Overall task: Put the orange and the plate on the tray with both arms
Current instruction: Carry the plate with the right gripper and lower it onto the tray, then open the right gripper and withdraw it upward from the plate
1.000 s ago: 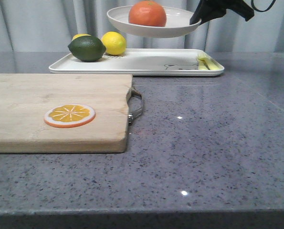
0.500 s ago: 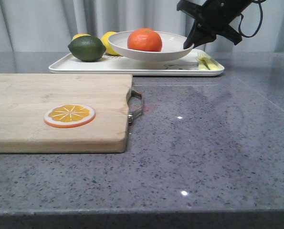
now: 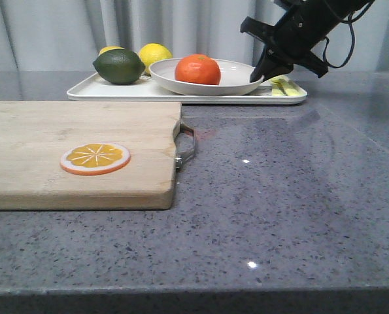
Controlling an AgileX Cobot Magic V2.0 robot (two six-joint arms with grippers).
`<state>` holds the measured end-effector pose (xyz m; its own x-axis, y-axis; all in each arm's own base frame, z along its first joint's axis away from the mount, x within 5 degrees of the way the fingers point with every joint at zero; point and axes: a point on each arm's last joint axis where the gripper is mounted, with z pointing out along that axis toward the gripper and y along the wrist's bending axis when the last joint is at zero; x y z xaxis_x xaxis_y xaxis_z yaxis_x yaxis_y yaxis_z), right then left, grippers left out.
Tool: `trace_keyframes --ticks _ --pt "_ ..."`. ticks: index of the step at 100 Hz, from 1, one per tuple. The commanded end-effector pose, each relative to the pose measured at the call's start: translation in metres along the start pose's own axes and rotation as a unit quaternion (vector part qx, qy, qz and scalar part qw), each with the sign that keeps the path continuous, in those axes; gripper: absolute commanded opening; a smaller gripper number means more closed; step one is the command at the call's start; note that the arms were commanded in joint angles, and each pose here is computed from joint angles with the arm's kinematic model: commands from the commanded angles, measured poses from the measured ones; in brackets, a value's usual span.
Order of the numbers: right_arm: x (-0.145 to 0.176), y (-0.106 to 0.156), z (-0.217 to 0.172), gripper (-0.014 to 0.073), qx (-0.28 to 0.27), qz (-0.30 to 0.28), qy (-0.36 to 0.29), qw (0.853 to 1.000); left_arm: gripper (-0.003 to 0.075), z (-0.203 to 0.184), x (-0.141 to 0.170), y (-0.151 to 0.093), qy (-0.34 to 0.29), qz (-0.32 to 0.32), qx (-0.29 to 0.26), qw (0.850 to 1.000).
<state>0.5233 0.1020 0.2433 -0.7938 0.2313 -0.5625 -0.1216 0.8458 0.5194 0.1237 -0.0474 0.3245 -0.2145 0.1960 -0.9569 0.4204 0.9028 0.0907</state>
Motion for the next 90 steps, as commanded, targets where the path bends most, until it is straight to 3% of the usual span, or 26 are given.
trace_keyframes --ticks 1,17,30,67,90 --pt "-0.025 0.026 -0.039 -0.0092 -0.027 -0.013 -0.067 0.997 0.0386 -0.003 -0.014 0.003 -0.044 -0.007 -0.016 0.999" --pt "-0.025 0.026 -0.039 -0.0069 -0.027 -0.013 -0.067 0.997 0.0386 -0.003 -0.014 0.003 -0.044 -0.007 -0.016 0.999" --pt "-0.025 0.026 -0.039 0.0003 -0.027 -0.013 -0.067 0.997 0.0386 -0.003 -0.014 0.003 -0.044 -0.007 -0.016 0.999" --pt "-0.028 0.027 -0.041 0.0358 -0.029 -0.015 -0.072 0.997 0.0386 -0.003 -0.014 0.003 -0.044 -0.007 -0.016 0.999" --pt "-0.048 0.044 -0.064 0.0388 -0.045 -0.037 -0.118 0.991 0.0386 -0.003 -0.014 0.003 -0.044 -0.007 -0.016 0.999"
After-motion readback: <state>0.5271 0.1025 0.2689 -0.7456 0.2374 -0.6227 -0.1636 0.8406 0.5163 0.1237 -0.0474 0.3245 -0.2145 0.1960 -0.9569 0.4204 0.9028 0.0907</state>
